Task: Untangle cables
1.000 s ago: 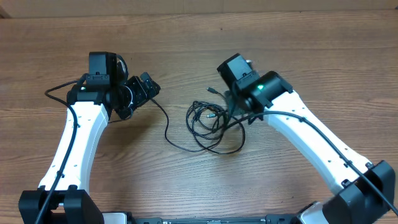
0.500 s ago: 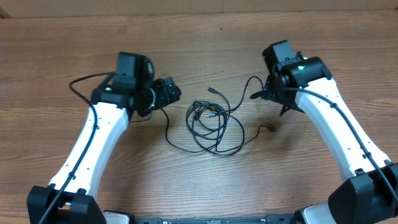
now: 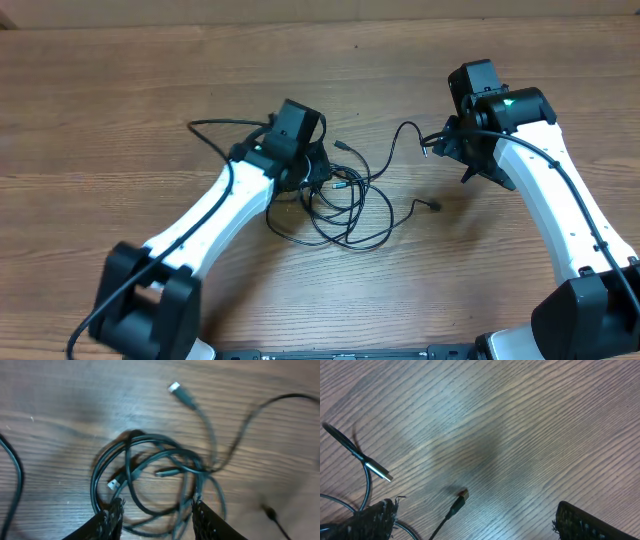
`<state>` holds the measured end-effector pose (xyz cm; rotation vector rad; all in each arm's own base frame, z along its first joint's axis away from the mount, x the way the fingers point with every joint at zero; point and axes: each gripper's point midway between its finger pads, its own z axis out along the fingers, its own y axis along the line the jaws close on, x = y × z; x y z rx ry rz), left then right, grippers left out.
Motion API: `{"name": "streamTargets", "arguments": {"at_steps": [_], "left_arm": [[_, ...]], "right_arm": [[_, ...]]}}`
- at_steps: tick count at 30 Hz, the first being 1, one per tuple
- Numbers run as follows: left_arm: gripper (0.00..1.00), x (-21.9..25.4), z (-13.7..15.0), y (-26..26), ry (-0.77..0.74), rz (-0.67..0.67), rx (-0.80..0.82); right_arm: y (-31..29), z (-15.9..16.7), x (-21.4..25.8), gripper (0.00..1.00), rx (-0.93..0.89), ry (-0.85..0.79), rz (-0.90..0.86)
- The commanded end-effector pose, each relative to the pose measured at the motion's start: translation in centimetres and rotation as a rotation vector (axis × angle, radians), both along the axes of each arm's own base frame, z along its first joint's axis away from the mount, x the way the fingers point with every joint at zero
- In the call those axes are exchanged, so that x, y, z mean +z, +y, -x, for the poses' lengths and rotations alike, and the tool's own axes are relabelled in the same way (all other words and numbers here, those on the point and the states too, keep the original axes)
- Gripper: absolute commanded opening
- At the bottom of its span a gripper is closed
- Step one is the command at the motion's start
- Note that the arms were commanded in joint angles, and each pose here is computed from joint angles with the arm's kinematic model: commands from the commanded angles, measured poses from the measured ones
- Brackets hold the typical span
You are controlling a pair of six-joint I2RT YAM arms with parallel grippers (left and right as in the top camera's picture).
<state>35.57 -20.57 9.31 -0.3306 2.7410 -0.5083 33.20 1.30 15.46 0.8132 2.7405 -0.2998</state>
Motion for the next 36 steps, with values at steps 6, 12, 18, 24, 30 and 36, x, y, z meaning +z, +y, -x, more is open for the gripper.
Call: {"name": "streamTargets", "arguments": {"at_steps": [6, 12, 18, 24, 30, 36], "left_arm": [[0.39, -4.7, -1.0, -0.8, 0.078, 0.001, 0.051], [0.22, -6.7, -0.6, -0.8, 0.128, -0.016, 0.047], [0.04, -5.2, -1.4, -0.7, 0.078, -0.019, -0.019], [0.04, 8.2, -3.5, -2.9, -0.186, 0.154, -0.327], [0.04, 18.0, -1.5, -3.8, -0.412, 0.308, -0.501], [0.04, 21.2, 1.6, -5.5, -0.498, 0.421, -0.705]], "right_arm": [[0.0, -0.3, 0.8, 1.0, -0.011, -0.035, -0.009], [0.0, -0.3, 0.8, 1.0, -0.011, -0.036, -0.01], [0.7, -0.2, 0.6, 1.0, -0.005, -0.027, -0.047], [9.7, -1.3, 1.1, 1.0, 0.459, -0.046, -0.467], [14.2, -1.3, 0.5, 1.0, 0.623, -0.111, -0.712], [17.5, -1.4, 1.1, 1.0, 0.72, -0.194, -0.922]]}}
